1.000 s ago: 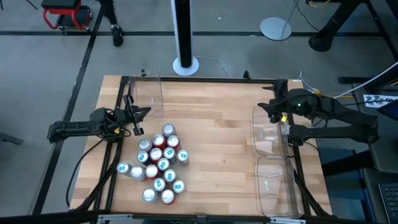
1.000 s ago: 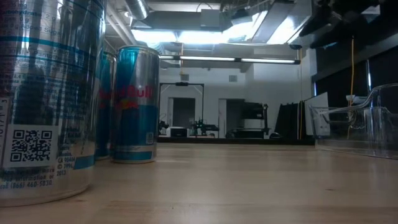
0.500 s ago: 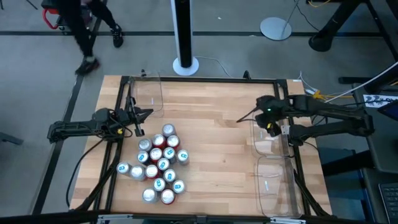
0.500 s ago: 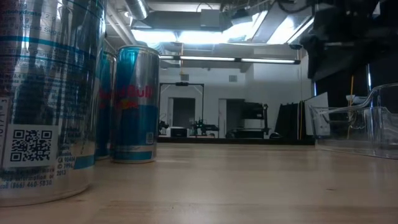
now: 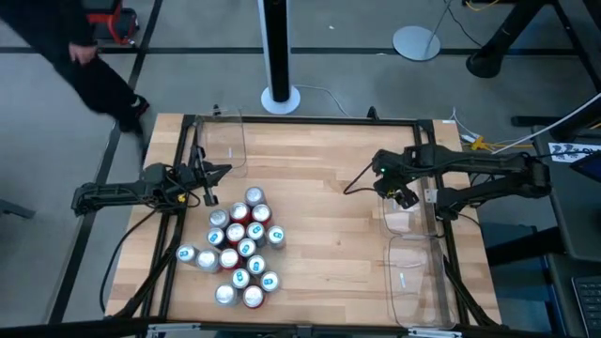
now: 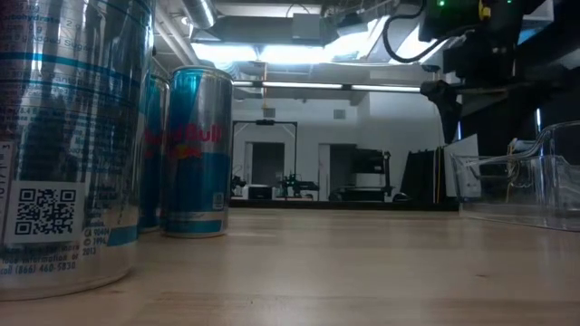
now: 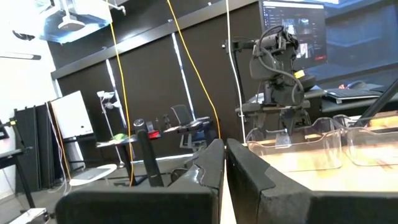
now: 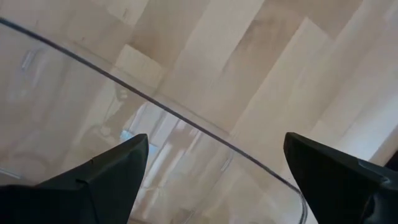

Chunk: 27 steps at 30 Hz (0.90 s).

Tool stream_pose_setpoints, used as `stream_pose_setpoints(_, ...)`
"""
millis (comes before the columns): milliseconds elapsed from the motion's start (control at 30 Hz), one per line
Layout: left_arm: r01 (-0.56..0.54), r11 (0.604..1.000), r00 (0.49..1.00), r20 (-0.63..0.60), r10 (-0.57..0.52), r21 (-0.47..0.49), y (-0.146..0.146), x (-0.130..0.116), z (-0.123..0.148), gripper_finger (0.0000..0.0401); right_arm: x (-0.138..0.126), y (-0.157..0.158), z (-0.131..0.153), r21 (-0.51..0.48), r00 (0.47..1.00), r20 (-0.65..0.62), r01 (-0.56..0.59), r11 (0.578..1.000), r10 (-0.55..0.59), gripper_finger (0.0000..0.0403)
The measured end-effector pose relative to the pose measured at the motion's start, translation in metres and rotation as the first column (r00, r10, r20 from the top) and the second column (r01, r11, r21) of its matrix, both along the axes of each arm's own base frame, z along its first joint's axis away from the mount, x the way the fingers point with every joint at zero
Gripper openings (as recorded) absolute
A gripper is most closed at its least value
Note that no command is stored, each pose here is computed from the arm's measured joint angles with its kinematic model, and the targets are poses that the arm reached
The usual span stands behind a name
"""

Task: Sort soda cans
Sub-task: Move the transparent bin from the middle right to the top right on the table

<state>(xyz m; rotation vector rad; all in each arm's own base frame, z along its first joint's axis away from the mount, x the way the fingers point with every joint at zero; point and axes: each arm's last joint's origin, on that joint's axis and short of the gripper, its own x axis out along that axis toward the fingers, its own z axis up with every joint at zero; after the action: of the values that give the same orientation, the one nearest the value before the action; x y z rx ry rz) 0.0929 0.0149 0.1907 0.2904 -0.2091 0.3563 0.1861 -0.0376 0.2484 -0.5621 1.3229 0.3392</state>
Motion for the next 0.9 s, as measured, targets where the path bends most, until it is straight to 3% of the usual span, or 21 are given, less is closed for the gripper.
stream_pose_setpoints(233, 0.002, 1.0, 1.0, -0.007, -0.002, -0.007, 0.0, 0.0, -0.001, 0.0011, 0.003, 0.014, -0.001, -0.068, 0.995, -0.018, -0.094, 0.993, 0.093, 0.0374)
stream_pose_setpoints(433, 0.002, 1.0, 1.0, -0.019, -0.002, -0.008, 0.0, 0.001, -0.002, 0.0011, 0.004, 0.018, -0.002, -0.143, 0.994, -0.04, -0.102, 0.985, 0.097, 0.0374)
stream_pose_setpoints(667, 0.0, 1.0, 1.0, -0.02, 0.0, -0.001, 0.0, 0.0, -0.002, 0.0011, -0.008, 0.003, -0.003, -0.165, 0.975, -0.1, 0.18, 0.97, -0.198, 0.0374)
stream_pose_setpoints(900, -0.002, 1.0, 1.0, -0.022, 0.002, 0.006, 0.0, 0.0, -0.002, 0.0011, -0.013, -0.021, -0.003, -0.19, 0.93, -0.075, 0.34, 0.921, -0.359, 0.0374)
